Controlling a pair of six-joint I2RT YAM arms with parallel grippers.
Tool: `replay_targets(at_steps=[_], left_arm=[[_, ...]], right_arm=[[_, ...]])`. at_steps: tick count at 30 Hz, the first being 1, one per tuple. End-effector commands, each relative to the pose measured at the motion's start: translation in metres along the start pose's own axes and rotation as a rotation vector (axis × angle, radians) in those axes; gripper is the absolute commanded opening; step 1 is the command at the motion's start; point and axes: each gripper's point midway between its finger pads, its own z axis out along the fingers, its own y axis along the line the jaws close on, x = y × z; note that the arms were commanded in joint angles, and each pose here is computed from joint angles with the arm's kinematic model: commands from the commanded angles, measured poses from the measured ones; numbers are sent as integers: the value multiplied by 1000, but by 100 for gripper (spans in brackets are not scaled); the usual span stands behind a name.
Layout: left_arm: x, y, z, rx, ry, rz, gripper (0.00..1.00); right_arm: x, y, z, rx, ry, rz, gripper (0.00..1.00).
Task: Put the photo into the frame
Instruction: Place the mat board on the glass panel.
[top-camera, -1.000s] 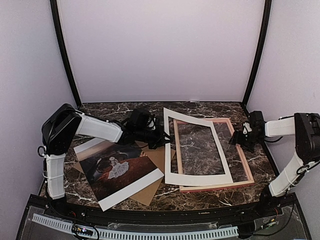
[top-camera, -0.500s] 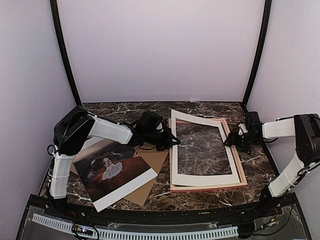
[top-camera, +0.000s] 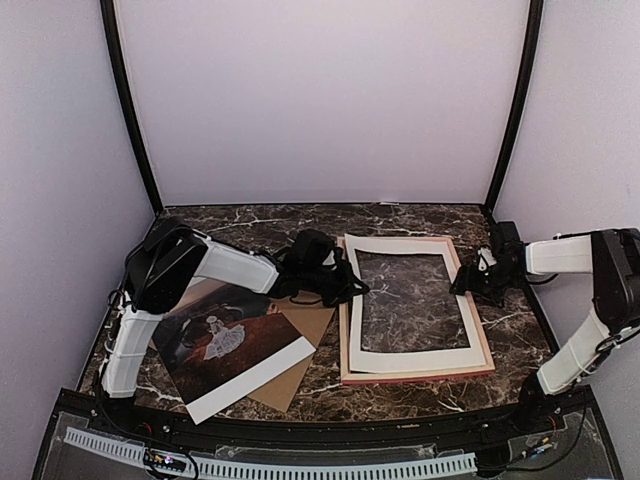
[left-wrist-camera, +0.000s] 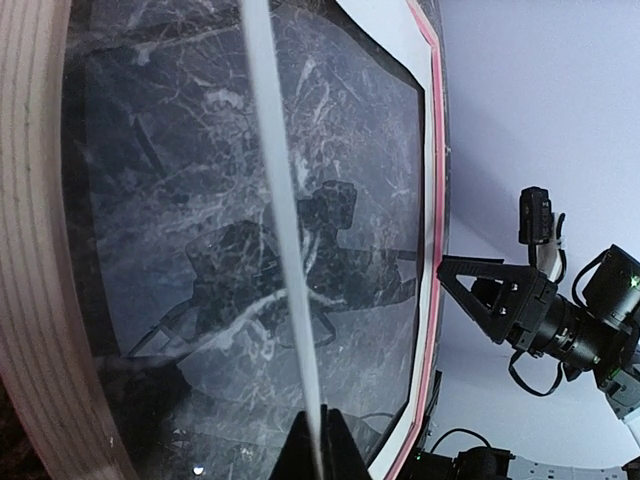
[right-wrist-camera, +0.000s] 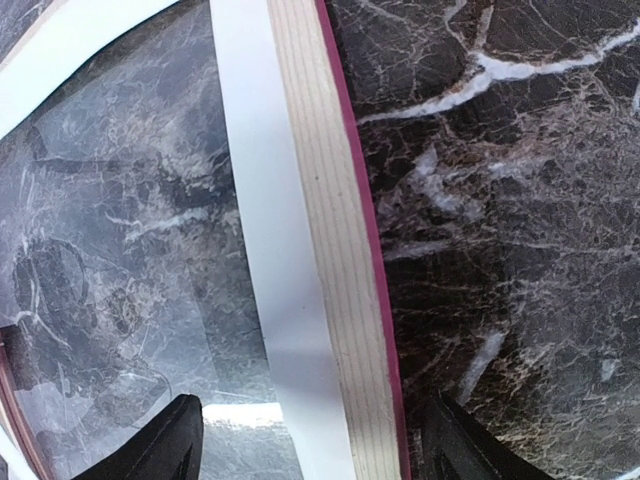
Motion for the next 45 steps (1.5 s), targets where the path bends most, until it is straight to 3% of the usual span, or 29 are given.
replay_targets(at_steps=[1,21,45], left_arm=[[-3,-17,2,29,-18,17,6],[-1,-12,-14,-89,-22,112,59],[-9,-16,-48,-208,-79,239,67]], right_arm=[[-13,6,-10,3,-41,-29,76],[-11,7,-6,-8,-34,-32,76],[-8,7,-4,-14,-27,-33,76]])
